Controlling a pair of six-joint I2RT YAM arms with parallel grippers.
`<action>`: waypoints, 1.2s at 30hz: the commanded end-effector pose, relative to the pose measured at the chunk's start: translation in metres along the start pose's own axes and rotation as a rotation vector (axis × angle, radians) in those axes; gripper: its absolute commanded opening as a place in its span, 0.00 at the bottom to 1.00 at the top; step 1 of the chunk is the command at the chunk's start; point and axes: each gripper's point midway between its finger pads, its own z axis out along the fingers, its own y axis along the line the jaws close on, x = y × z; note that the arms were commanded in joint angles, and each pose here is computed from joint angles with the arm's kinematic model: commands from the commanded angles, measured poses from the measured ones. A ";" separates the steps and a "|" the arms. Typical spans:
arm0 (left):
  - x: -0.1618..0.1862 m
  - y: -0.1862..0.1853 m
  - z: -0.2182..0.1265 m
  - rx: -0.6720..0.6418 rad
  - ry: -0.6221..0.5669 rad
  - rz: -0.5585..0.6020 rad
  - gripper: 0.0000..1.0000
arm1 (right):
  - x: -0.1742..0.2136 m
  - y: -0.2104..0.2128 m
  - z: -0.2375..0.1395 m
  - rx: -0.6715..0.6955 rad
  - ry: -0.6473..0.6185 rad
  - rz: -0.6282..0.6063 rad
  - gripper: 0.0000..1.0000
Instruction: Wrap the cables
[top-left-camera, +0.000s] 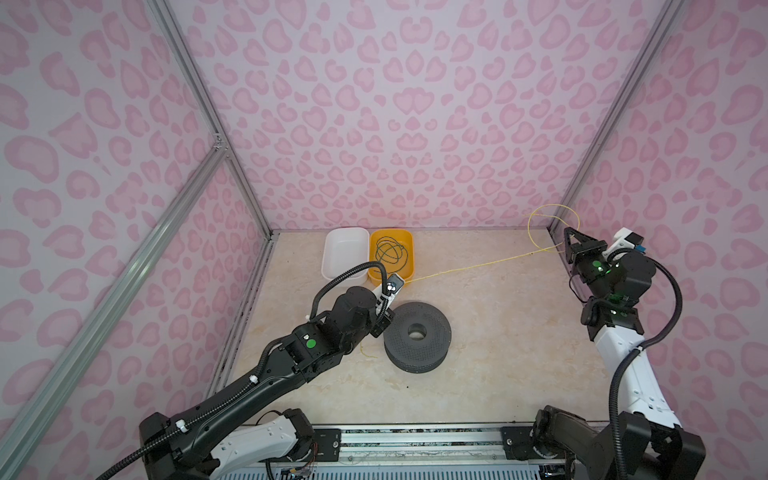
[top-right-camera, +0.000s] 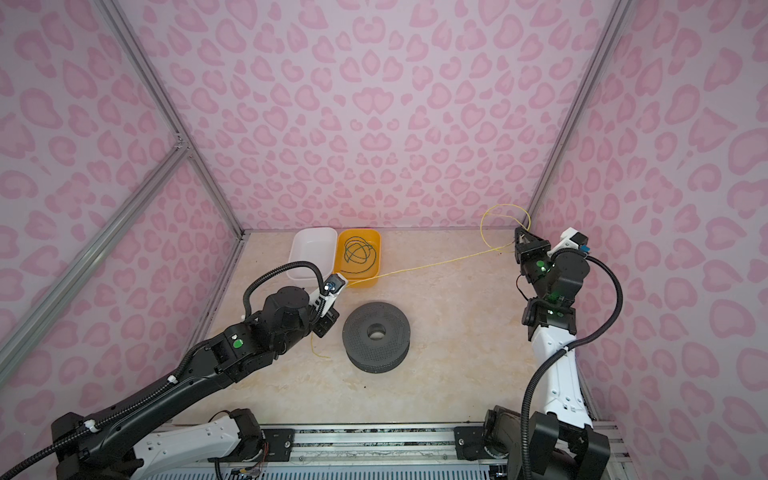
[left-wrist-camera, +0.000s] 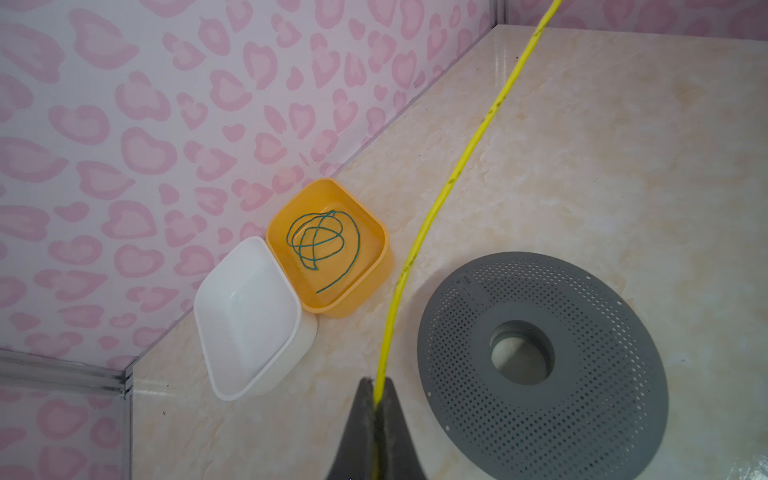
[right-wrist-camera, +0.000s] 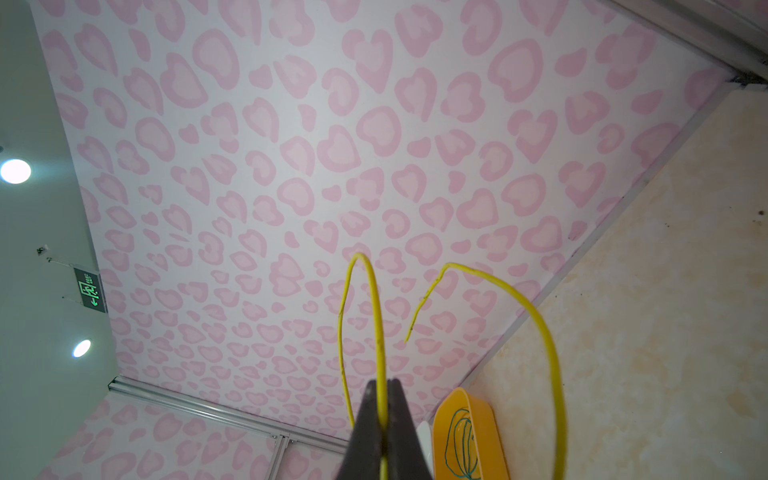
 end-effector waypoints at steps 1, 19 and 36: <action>0.025 0.027 -0.004 -0.150 0.119 0.028 0.05 | -0.006 0.008 0.000 -0.013 -0.094 -0.049 0.00; -0.028 0.099 -0.071 -0.390 -0.027 -0.245 0.74 | 0.118 0.041 0.024 -0.041 0.153 -0.200 0.00; -0.159 -0.055 0.016 0.421 -0.251 -0.148 0.57 | 0.196 0.073 0.010 -0.136 0.329 -0.176 0.00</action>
